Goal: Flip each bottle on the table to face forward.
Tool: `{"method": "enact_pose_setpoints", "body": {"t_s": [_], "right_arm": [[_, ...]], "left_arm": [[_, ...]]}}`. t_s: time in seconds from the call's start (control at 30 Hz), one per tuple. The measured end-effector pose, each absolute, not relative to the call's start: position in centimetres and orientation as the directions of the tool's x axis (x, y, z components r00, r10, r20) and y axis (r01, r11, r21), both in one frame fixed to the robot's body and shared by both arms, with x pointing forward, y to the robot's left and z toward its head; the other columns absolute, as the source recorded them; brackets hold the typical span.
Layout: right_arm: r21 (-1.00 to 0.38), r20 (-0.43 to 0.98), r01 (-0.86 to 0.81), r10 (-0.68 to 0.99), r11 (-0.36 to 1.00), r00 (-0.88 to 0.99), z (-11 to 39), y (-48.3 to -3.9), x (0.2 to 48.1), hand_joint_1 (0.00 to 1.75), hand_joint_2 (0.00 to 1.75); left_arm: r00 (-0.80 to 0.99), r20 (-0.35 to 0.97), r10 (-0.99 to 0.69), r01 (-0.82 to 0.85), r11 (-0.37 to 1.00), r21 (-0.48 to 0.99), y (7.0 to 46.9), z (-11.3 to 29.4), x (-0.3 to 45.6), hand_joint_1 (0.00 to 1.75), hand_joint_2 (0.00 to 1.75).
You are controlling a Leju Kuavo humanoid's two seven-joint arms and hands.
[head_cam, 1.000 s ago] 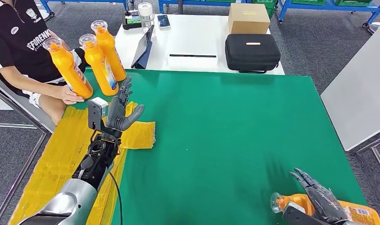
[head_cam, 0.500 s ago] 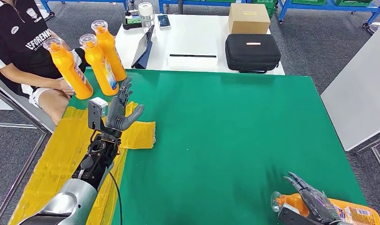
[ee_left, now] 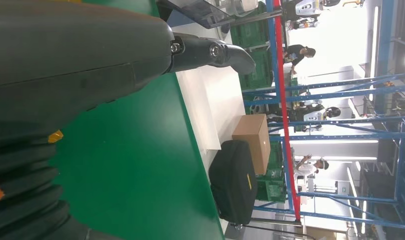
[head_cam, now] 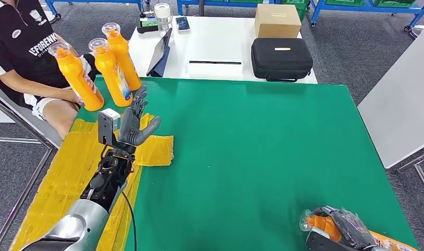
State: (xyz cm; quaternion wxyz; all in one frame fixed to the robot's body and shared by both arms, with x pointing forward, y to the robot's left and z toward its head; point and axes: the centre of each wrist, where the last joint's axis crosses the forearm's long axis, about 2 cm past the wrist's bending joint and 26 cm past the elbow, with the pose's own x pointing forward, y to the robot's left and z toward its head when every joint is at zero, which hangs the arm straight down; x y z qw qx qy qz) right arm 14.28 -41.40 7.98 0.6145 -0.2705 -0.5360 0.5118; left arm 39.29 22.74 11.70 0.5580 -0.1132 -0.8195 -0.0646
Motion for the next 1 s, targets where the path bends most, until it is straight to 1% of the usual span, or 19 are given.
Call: {"method": "enact_pose_setpoints", "body": {"t_s": [0.23,0.37,0.4,0.47,0.53,0.7,0.83,1.0], "right_arm": [[-0.885,0.367,-0.341,0.926,0.317,-0.09,7.9,-41.4,14.5,1.75,1.75],[-0.899,0.344,-0.317,0.935,0.302,-0.086,7.8,-41.4,15.0,1.61,1.75],[-0.905,0.337,-0.305,0.938,0.297,-0.087,7.7,-41.3,15.2,1.61,1.75],[-0.919,0.32,-0.272,0.943,0.285,-0.094,7.5,-40.8,15.8,1.68,1.75],[-0.934,0.302,-0.231,0.948,0.273,-0.103,7.3,-40.0,16.7,1.74,1.75],[-0.952,0.287,-0.154,0.944,0.263,-0.164,6.9,-36.8,18.8,1.75,1.75],[-0.953,0.302,-0.086,0.924,0.289,-0.235,6.8,-33.3,20.8,1.75,1.75],[-0.946,0.324,-0.072,0.899,0.317,-0.295,6.9,-30.6,22.3,1.75,1.75]], "left_arm": [[-0.351,0.929,0.12,0.263,0.964,-0.025,22.5,11.7,39.3,0.0,1.75],[-0.349,0.929,0.125,0.269,0.963,-0.029,22.3,11.7,39.2,0.0,1.75],[-0.348,0.929,0.126,0.271,0.962,-0.029,22.2,11.7,39.2,0.0,1.75],[-0.346,0.929,0.127,0.274,0.961,-0.029,22.0,11.7,39.2,0.0,1.75],[-0.343,0.93,0.13,0.278,0.96,-0.031,21.7,11.7,39.2,0.0,1.75],[-0.339,0.931,0.134,0.283,0.958,-0.035,21.2,11.7,39.1,0.0,1.75],[-0.339,0.93,0.139,0.288,0.957,-0.038,20.8,11.8,39.0,0.0,1.75],[-0.339,0.93,0.143,0.29,0.956,-0.042,20.5,11.8,38.8,0.0,1.75]]}}
